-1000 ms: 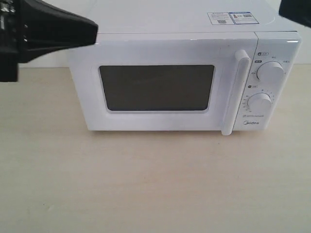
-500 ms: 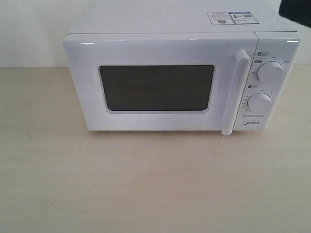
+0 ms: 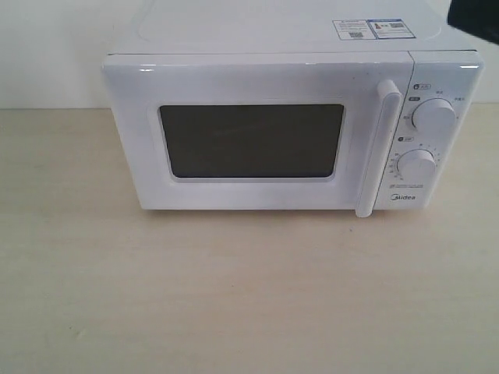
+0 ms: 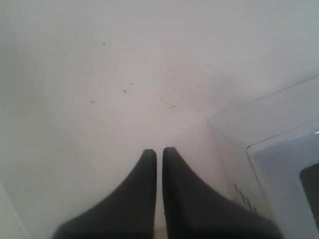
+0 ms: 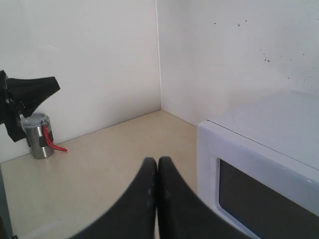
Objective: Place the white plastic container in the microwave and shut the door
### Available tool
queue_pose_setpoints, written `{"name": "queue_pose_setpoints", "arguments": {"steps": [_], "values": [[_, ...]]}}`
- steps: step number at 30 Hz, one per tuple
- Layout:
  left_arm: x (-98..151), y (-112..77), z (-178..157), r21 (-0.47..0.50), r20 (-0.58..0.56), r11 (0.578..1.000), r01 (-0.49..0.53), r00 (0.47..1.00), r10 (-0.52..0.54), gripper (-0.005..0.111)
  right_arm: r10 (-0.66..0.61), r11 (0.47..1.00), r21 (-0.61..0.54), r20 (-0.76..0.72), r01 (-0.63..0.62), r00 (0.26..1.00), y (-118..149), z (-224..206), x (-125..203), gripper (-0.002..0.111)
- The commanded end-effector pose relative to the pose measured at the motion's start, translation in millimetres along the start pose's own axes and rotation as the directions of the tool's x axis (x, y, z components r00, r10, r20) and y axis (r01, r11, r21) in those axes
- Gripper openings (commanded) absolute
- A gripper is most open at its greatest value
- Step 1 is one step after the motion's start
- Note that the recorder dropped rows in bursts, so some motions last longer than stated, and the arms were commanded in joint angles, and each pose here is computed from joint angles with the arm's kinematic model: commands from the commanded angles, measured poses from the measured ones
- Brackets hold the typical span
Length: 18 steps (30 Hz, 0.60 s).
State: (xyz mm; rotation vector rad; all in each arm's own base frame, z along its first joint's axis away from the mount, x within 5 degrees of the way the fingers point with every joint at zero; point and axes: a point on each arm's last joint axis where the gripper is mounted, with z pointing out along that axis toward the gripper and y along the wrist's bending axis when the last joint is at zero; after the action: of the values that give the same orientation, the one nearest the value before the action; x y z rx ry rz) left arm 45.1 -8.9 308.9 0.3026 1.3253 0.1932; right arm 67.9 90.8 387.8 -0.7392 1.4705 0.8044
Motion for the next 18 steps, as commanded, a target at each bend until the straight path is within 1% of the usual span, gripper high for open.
{"name": "queue_pose_setpoints", "arguments": {"steps": [1,5,7,11,14,18], "values": [[28.2,-4.4,-6.5,-0.061,-0.008,0.998,0.025,1.0,-0.026,0.004,-0.012,1.0,0.004,0.005,0.012,1.0,0.1,-1.9,-0.9,0.0],[45.9,-10.0,-10.9,-0.065,-0.023,0.998,0.015,1.0,-0.016,0.004,-0.012,1.0,0.004,0.005,0.012,1.0,0.1,-1.9,-0.9,0.0],[53.1,-10.0,-10.4,-0.087,-0.031,0.996,0.022,0.999,-0.025,0.004,-0.012,1.0,0.002,0.003,0.012,1.0,0.3,-1.9,-0.7,0.0],[56.9,-11.2,-10.2,-0.084,-0.042,0.996,0.028,0.999,-0.032,0.004,-0.012,1.0,0.003,0.005,0.012,1.0,0.2,-1.9,-0.8,0.0],[55.8,-9.1,-10.3,-0.107,-0.03,0.994,0.02,0.999,-0.023,0.004,-0.012,1.0,0.003,0.005,0.012,1.0,0.2,-1.9,-0.8,0.0],[55.1,-7.6,-10.5,-0.123,-0.019,0.992,0.034,0.999,-0.037,0.004,-0.012,1.0,0.003,0.005,0.012,1.0,0.2,-1.9,-0.8,0.0]]}}
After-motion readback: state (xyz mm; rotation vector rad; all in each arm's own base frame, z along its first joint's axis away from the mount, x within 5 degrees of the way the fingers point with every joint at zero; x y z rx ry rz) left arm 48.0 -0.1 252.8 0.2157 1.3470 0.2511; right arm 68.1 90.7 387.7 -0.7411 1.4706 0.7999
